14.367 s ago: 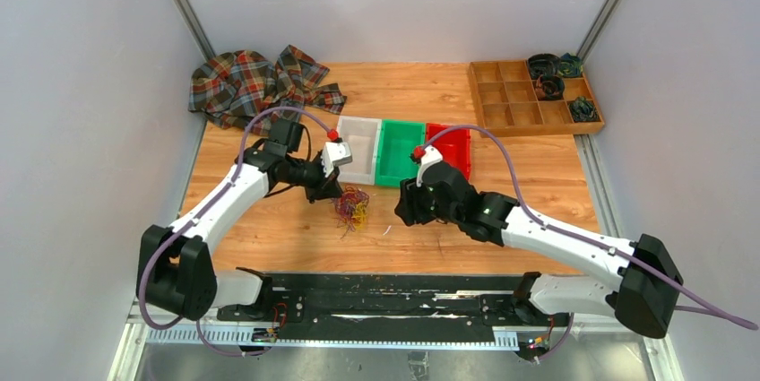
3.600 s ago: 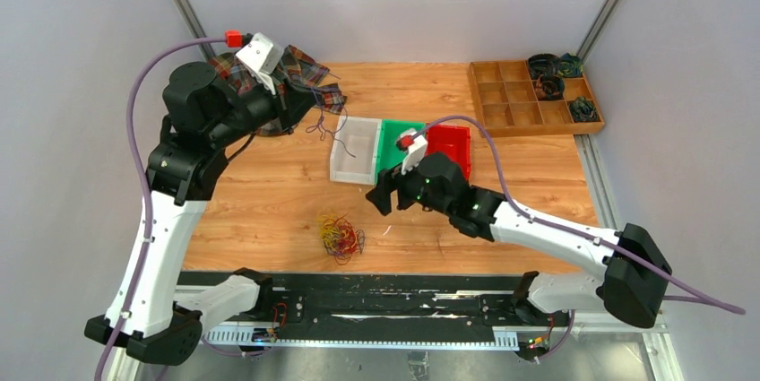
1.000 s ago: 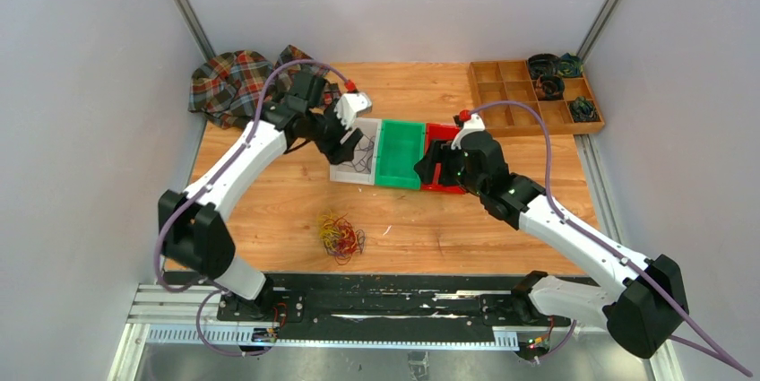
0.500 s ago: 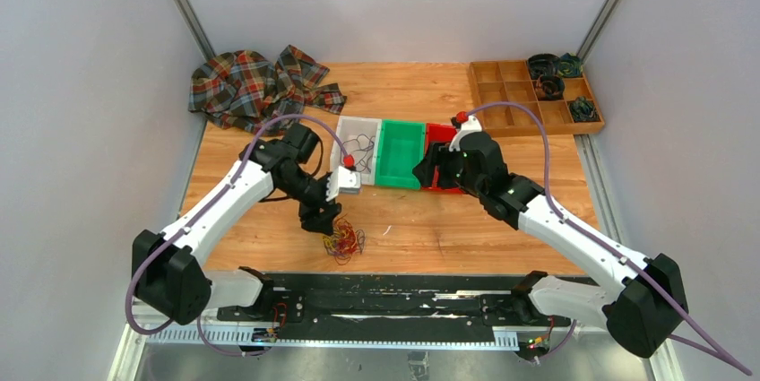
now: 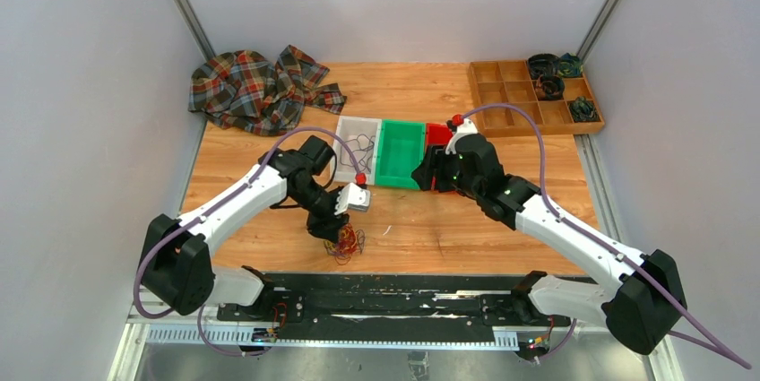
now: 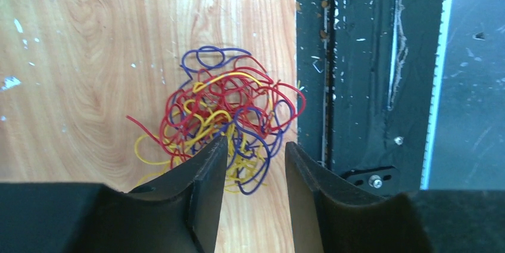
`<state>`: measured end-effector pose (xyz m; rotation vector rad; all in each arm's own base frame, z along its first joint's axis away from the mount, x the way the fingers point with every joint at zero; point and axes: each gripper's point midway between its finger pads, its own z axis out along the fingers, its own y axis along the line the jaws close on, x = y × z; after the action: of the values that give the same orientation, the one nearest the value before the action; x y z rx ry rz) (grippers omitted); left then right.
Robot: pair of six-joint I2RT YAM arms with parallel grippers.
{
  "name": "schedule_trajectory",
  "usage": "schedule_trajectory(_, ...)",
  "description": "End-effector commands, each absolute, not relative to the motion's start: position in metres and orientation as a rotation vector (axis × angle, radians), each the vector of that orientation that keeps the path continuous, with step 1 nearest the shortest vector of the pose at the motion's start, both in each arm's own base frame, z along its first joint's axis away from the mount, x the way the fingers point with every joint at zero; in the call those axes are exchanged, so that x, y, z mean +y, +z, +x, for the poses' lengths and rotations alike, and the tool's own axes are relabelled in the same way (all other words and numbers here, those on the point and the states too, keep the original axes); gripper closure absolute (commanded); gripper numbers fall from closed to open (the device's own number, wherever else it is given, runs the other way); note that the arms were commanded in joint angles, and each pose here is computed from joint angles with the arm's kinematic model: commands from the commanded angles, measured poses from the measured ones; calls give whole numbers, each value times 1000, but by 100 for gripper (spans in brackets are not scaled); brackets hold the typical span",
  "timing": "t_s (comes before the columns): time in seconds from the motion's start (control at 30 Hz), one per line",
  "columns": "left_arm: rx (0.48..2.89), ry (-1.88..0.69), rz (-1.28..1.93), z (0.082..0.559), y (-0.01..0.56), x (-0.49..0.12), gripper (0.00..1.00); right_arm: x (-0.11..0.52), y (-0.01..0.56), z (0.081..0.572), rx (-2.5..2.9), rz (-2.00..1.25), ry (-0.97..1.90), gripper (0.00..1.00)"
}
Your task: Untangle the cables
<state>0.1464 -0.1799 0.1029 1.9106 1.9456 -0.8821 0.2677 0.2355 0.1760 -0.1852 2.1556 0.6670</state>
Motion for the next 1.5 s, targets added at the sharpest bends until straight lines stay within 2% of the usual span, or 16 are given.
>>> schedule_trajectory(0.0, 1893, -816, 1876, 157, 102, -190, 59, 239, 167, 260, 2184, -189, 681, 43)
schedule_trajectory(0.27, 1950, -740, 1875, 149, 91, -179, 76, 238, 173, 260, 2164, -180, 686, 48)
schedule_trajectory(0.4, 1961, -608, 1789, 171, 108, -178, 91, 238, 174, 259, 2151, -170, 701, 52)
schedule_trajectory(0.57, 1998, -537, 1634, 189, 141, -182, 99, 242, 178, 258, 2133, -172, 727, 55)
schedule_trajectory(0.7, 2019, -542, 1538, 191, 165, -185, 99, 249, 188, 255, 2097, -209, 764, 52)
schedule_trajectory(0.83, 1997, -564, 1450, 190, 202, -188, 99, 267, 208, 245, 2008, -305, 845, 33)
schedule_trajectory(0.93, 1952, -573, 1380, 190, 234, -191, 99, 285, 227, 236, 1938, -381, 896, 26)
schedule_trajectory(1.13, 1892, -610, 1256, 191, 284, -197, 99, 330, 266, 217, 1811, -515, 969, 24)
schedule_trajectory(1.47, 1899, -647, 1190, 188, 298, -199, 99, 378, 290, 200, 1725, -598, 1048, 24)
